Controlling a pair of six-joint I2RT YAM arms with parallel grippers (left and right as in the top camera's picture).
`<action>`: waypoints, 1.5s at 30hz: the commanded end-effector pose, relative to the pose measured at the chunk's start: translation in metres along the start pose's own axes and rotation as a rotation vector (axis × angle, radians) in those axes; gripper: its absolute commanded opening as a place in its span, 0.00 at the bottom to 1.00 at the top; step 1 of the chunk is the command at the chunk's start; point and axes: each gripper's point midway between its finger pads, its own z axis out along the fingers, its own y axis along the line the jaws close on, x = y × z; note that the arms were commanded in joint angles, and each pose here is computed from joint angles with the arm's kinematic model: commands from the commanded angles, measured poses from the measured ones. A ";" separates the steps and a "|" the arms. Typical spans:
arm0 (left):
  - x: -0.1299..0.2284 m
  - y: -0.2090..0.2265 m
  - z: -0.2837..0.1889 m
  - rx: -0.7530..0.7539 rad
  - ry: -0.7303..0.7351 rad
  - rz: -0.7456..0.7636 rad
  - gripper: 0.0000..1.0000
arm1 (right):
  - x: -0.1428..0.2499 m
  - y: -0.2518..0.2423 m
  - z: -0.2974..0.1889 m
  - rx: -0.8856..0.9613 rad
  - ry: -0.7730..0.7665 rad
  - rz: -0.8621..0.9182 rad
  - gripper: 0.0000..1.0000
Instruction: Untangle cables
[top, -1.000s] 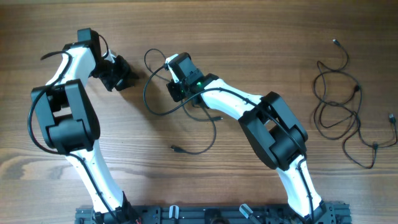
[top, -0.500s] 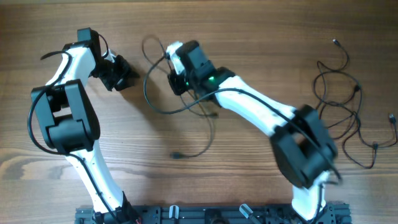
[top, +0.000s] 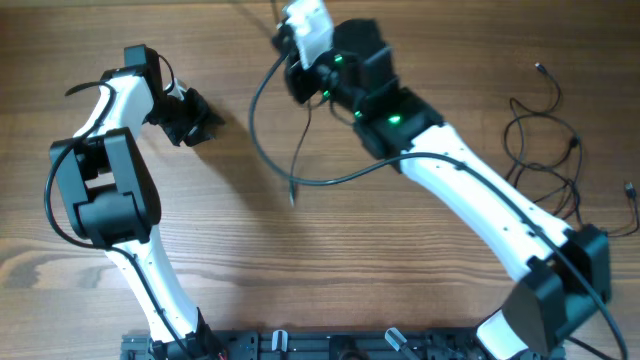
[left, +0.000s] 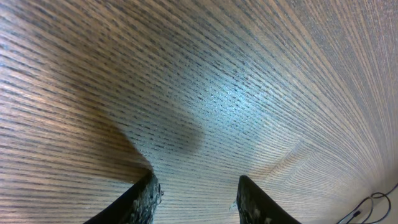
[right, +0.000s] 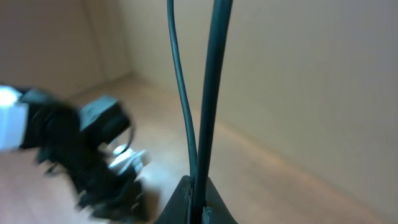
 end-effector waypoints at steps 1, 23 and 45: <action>-0.002 0.015 0.006 -0.071 -0.013 -0.011 0.44 | -0.032 -0.053 -0.024 0.182 -0.075 -0.085 0.04; -0.002 0.015 0.006 -0.071 -0.013 -0.010 0.45 | 0.148 -0.294 -0.197 0.910 0.640 0.147 0.04; -0.002 0.015 0.006 -0.069 -0.015 -0.009 0.46 | 0.286 -0.208 -0.128 0.264 0.853 0.516 0.04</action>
